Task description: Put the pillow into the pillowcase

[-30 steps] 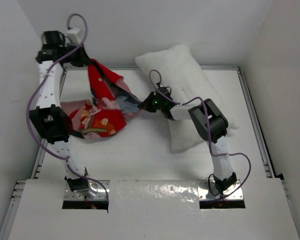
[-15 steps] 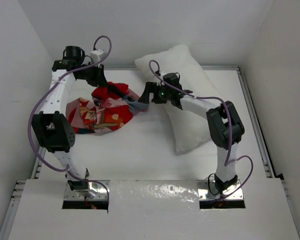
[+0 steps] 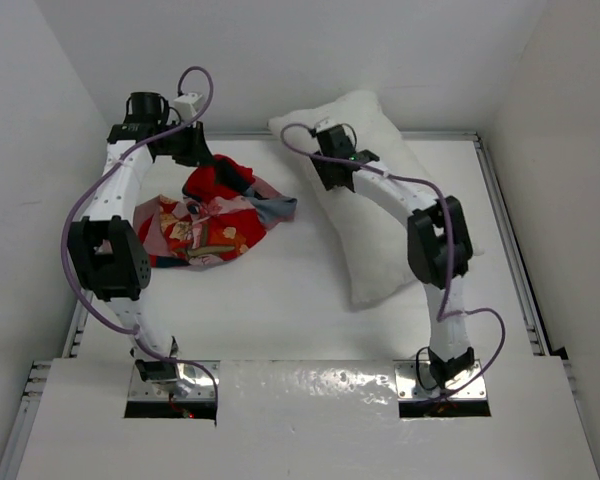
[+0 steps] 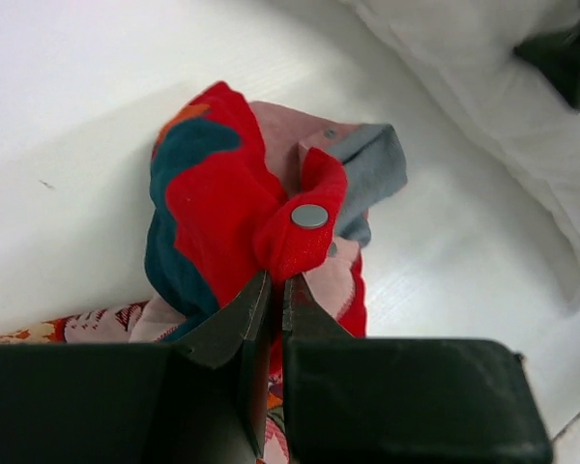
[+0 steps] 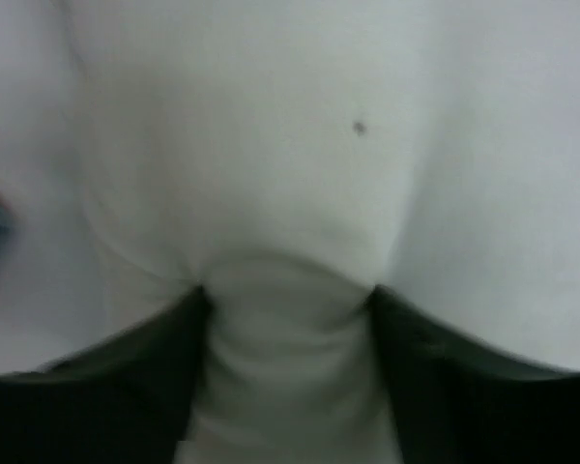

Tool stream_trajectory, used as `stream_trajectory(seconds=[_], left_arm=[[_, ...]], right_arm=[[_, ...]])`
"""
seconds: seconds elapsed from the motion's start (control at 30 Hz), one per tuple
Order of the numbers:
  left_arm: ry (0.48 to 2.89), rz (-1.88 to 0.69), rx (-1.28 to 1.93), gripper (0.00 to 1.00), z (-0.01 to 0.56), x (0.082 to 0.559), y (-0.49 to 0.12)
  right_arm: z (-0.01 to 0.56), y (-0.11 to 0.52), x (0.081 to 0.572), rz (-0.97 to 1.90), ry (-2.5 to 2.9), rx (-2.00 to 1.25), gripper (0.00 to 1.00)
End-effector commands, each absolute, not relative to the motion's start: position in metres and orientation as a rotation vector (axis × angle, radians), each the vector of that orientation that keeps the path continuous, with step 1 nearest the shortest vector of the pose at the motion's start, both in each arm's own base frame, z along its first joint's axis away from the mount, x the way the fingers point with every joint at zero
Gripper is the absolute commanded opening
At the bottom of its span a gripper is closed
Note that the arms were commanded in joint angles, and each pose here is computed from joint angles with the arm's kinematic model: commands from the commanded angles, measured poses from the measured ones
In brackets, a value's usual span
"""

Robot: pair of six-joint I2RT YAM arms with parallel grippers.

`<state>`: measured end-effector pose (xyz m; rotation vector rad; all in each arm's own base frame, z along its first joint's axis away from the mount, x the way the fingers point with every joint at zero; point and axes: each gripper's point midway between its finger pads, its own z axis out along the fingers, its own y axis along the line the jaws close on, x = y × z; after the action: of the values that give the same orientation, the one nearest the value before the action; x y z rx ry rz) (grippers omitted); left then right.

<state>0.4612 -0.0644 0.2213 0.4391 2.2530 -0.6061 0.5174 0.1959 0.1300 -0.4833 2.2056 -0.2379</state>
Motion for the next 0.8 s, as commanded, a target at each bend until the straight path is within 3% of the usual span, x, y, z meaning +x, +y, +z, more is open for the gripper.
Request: stream_trajectory(seconds=[0.0,0.1,0.17,0.2,0.23,0.27,0.37,0.4,0.47,0.53,0.6,0.63,0.77], left_arm=[[2.184,-0.528,0.353,0.00,0.242,0.488,-0.051],[2.176,-0.494,0.340,0.00,0.246,0.497,-0.045],[2.175,-0.467,0.321,0.00,0.246,0.503,-0.038],[2.171,-0.454,0.307,0.00,0.247,0.506,-0.035],[2.172,-0.425,0.294,0.00,0.247,0.509,-0.030],[2.180,-0.407,0.282,0.00,0.244,0.512,-0.027],[2.191,-0.318,0.264,0.00,0.242,0.519,-0.012],[2.193,-0.292,0.260,0.00,0.241,0.521,-0.009],[2.201,-0.283,0.269,0.00,0.237,0.521,-0.007],[2.200,-0.302,0.282,0.00,0.235,0.522,-0.011],[2.203,-0.324,0.287,0.00,0.234,0.521,-0.014],[2.202,-0.347,0.294,0.00,0.233,0.520,-0.017],[2.202,-0.424,0.312,0.00,0.232,0.513,-0.028]], right_arm=[[0.076,0.162,0.491,-0.484,2.362,-0.683,0.49],[0.086,0.169,0.460,-0.322,2.375,-0.739,0.00],[0.093,0.180,0.432,-0.205,2.321,-0.915,0.00],[0.069,0.187,0.389,-0.056,2.349,-1.088,0.00],[0.098,0.198,0.366,0.014,2.239,-1.187,0.00],[0.082,0.187,0.330,0.041,2.242,-1.351,0.00],[0.107,0.184,0.261,0.287,2.279,-1.447,0.18],[0.113,0.180,0.248,0.316,2.313,-1.451,0.42],[0.132,0.163,0.227,0.302,2.397,-1.441,0.68],[0.151,0.154,0.244,0.172,2.366,-1.383,0.85],[0.178,0.159,0.276,0.084,2.224,-1.254,0.96],[0.203,0.172,0.317,0.028,2.055,-1.116,0.99],[0.246,0.216,0.398,0.130,1.859,-0.790,0.99]])
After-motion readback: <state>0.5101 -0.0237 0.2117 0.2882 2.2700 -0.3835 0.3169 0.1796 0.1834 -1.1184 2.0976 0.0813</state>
